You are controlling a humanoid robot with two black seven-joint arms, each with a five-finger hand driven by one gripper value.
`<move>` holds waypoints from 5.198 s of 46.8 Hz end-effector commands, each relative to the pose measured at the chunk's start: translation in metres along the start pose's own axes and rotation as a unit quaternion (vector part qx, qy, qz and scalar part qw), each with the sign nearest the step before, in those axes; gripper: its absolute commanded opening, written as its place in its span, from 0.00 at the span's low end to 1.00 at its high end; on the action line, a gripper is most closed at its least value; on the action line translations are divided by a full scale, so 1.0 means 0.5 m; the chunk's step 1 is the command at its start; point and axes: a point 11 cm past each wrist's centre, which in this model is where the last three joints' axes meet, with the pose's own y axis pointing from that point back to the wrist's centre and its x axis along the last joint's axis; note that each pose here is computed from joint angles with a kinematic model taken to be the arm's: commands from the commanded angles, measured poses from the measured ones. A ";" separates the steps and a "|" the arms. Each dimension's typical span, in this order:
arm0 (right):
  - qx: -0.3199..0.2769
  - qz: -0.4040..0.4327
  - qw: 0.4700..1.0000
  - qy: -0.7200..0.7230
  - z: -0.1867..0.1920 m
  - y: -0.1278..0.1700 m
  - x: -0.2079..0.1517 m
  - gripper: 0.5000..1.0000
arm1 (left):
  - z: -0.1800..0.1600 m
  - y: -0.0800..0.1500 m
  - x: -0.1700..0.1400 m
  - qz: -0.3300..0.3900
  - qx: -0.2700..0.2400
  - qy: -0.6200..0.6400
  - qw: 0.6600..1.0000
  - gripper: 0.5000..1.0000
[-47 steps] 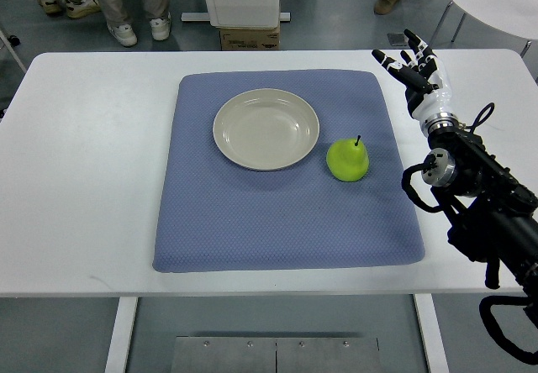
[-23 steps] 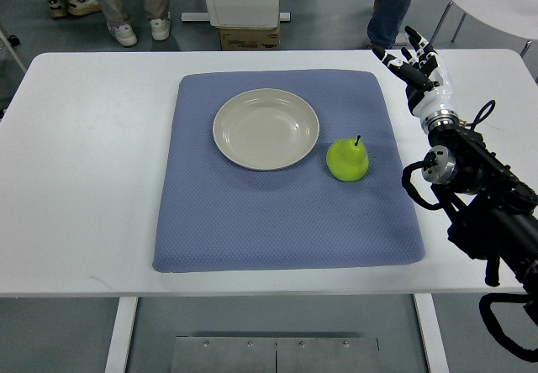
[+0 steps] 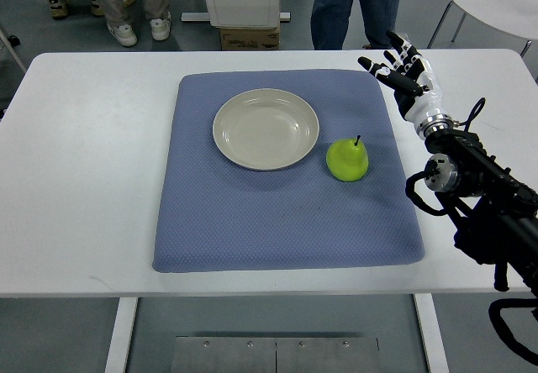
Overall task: Place pear on plate with right hand
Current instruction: 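Move the right hand over the green pear, fingers open, then lower the right hand and close fingers around the green pear, then lift the pear with the right hand and carry it over the plate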
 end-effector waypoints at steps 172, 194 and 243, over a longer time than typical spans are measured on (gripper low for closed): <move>-0.069 -0.204 0.948 0.234 0.148 0.146 0.001 1.00 | 0.000 0.000 0.000 0.000 0.000 -0.001 1.000 1.00; -0.077 -0.182 0.946 0.258 0.171 0.143 0.013 0.87 | 0.000 0.000 -0.001 -0.001 0.000 0.000 1.000 1.00; 0.024 -0.164 0.962 0.216 0.034 0.018 -0.130 0.00 | 0.000 0.000 -0.001 0.000 0.000 0.001 1.000 1.00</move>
